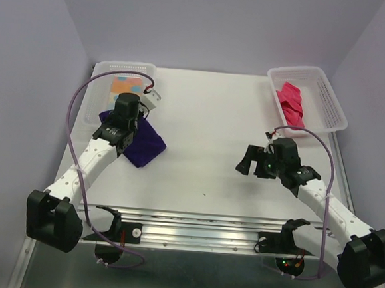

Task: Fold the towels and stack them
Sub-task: Neatly place the folded towel into the bin

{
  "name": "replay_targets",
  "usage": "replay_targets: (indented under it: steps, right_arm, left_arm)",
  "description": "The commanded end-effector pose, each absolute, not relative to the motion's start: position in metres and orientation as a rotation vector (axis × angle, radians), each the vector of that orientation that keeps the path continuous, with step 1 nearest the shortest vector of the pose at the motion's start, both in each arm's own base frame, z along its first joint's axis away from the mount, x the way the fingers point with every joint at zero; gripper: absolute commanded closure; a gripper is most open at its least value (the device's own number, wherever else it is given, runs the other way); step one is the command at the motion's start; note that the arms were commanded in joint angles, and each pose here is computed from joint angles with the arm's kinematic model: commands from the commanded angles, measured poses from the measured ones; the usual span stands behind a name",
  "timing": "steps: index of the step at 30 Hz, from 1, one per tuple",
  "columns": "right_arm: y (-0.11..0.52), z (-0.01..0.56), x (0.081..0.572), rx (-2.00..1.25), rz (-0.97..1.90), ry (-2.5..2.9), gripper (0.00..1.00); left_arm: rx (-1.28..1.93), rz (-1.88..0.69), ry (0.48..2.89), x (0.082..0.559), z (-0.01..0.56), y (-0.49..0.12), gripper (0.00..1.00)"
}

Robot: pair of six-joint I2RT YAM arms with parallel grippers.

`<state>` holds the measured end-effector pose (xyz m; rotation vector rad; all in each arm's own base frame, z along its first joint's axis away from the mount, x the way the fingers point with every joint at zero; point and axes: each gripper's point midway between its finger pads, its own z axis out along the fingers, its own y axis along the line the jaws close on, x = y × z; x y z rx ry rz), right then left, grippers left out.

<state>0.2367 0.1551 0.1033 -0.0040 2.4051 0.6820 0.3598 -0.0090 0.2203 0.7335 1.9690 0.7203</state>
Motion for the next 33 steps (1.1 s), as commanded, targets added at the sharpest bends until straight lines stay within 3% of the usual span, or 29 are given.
replay_targets:
  steps: [1, 14, 33]
  right_arm:
    - [0.154, 0.131, 0.256, -0.015, 0.634, 2.313, 0.0]
    - [0.142, 0.133, 0.266, 0.026, 0.541, 2.301, 0.0]
    - [0.125, 0.164, 0.297, 0.197, 0.426, 2.202, 0.0]
  left_arm:
    - [0.792, 0.84, 1.786, 0.37, 0.29, 0.004, 1.0]
    - [1.001, 0.881, 1.513, 0.381, 0.347, -0.003, 1.0]
    - [1.176, 0.999, 1.579, 0.498, 0.316, 0.066, 1.0]
